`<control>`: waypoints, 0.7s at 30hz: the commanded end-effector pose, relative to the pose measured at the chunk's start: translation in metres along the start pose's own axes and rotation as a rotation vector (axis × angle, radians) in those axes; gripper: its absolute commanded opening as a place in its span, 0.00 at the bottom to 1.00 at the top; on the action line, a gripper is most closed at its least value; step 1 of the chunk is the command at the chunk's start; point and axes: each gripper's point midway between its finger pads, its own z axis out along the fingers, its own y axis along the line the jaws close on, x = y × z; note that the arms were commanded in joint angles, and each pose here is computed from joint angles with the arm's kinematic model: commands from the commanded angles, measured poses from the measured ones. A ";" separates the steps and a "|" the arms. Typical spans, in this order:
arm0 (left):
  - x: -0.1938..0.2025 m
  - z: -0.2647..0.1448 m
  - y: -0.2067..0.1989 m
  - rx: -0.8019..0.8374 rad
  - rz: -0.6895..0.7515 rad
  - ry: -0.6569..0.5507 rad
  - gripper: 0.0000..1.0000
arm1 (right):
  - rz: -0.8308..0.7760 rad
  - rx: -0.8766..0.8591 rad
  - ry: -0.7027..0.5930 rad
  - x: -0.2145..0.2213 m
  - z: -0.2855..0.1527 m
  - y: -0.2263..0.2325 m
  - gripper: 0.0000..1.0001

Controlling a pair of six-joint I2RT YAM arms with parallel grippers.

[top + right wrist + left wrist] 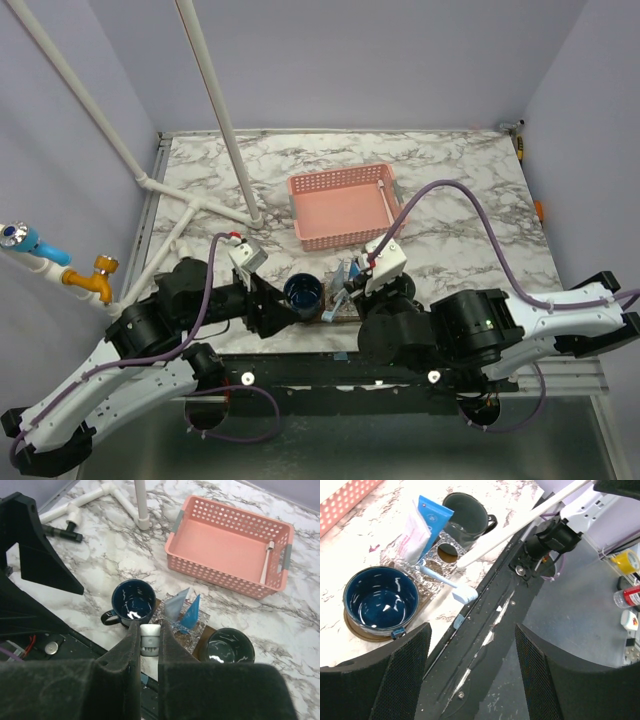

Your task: Prepare toiletry sets of a toothbrush and toothpaste on the tray

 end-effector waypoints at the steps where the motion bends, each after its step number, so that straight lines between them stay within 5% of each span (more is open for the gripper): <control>1: -0.004 0.001 0.017 -0.087 0.002 -0.039 0.68 | -0.004 0.108 -0.002 0.015 -0.001 -0.026 0.01; 21: -0.005 0.000 0.033 -0.167 -0.015 -0.058 0.69 | 0.095 0.146 -0.047 0.060 0.008 -0.048 0.01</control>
